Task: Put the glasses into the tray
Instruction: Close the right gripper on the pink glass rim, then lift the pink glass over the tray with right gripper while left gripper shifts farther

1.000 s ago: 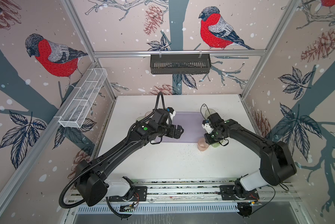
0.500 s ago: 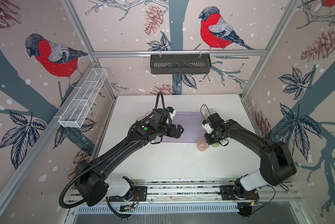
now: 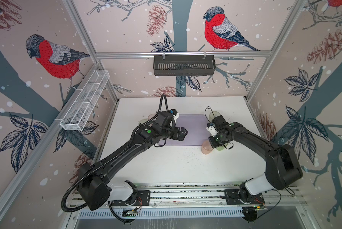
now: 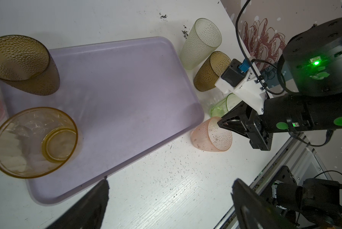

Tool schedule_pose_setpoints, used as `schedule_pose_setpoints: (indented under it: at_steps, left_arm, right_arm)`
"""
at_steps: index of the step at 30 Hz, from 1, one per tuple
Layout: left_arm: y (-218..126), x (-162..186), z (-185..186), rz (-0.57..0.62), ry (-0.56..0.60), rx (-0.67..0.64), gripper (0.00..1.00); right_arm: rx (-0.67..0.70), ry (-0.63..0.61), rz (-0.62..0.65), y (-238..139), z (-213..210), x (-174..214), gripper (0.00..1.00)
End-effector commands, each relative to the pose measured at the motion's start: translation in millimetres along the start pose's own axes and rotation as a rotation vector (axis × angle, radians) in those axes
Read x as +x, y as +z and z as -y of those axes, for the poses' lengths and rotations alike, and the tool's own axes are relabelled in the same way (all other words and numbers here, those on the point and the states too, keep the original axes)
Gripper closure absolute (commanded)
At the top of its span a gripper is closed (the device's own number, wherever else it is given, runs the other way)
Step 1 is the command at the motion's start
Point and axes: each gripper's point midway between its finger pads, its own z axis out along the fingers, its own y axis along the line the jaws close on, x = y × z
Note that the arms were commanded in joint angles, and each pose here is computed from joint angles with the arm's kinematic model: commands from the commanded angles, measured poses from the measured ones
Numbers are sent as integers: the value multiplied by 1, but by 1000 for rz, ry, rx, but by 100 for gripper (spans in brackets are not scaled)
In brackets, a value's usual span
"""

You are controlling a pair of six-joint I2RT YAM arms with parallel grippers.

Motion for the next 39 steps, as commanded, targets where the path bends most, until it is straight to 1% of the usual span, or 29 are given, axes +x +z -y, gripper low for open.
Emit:
schedule_pose_setpoints:
  at_steps: [1, 13, 19, 25, 30, 39]
  left_arm:
    - [0, -9, 4, 34, 6, 20, 4]
    - [-3, -6, -2, 47, -1, -7, 4]
    - [-4, -3, 2, 43, 9, 19, 4]
    - [-12, -5, -3, 81, 13, 8, 4]
    - [-19, -4, -14, 93, -6, 9, 4]
    - [-39, -9, -39, 107, -30, -42, 4]
  right_arm:
    - [4, -3, 7, -4, 0, -2, 93]
    - [5, -1, 29, -19, -3, -13, 96]
    - [21, -2, 33, -27, -4, -18, 97]
    - [42, -5, 34, -35, -7, -29, 98]
    - [65, -6, 31, -40, -10, -38, 98]
    - [107, -10, 13, -40, -19, -57, 98]
